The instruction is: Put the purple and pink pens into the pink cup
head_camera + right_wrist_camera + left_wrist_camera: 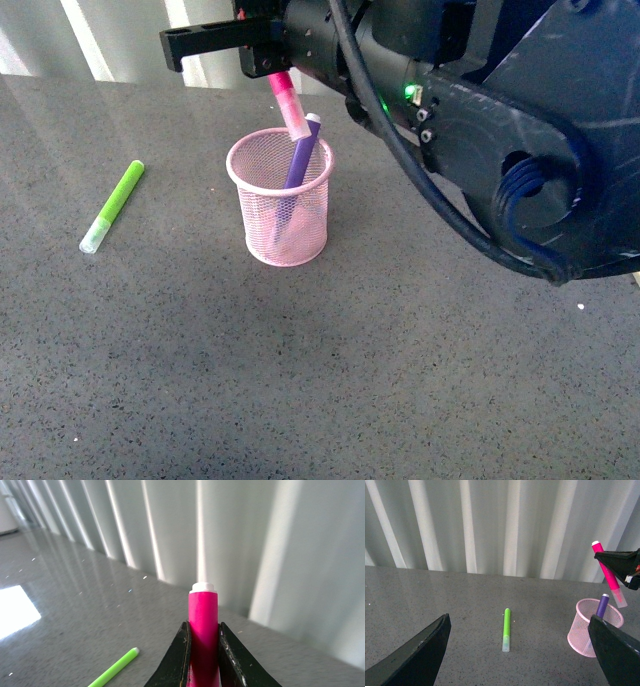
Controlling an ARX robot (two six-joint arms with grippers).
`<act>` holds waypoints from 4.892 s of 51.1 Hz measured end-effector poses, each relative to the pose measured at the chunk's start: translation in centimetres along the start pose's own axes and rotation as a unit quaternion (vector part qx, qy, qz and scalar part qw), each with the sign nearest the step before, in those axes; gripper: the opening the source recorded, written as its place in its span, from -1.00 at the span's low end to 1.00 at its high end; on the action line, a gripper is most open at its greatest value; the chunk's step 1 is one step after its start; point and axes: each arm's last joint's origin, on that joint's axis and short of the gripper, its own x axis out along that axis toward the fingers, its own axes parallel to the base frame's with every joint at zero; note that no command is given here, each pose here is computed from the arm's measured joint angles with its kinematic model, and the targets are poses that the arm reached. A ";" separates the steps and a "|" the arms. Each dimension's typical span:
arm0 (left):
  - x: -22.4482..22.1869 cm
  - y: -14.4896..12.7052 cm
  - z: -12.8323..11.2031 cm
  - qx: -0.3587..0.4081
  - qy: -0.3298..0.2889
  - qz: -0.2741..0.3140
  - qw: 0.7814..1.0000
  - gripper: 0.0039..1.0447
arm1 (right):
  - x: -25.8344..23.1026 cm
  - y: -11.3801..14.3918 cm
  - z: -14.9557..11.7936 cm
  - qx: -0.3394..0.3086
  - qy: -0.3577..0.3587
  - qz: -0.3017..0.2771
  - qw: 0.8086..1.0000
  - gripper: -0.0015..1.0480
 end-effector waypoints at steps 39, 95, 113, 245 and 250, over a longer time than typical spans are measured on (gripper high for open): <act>0.0 0.0 0.0 0.000 0.000 0.000 1.000 0.87 | 2.5 -1.0 -3.3 0.009 0.018 0.009 1.000 -0.78; 0.0 0.0 0.0 0.000 0.000 0.000 1.000 0.87 | -3.5 -2.8 2.7 0.063 0.048 -0.161 0.984 0.86; 0.0 0.0 0.0 0.000 -0.001 -0.001 1.000 0.87 | -16.2 -5.1 6.4 0.076 0.127 -0.321 0.935 0.86; 0.0 0.0 0.0 0.000 -0.001 0.000 1.000 0.87 | -34.2 -3.2 2.1 -0.028 -0.031 -0.314 0.948 -0.93; 0.0 0.0 0.0 0.000 -0.001 0.000 1.000 0.87 | -34.2 -3.2 2.1 -0.028 -0.031 -0.314 0.949 -0.75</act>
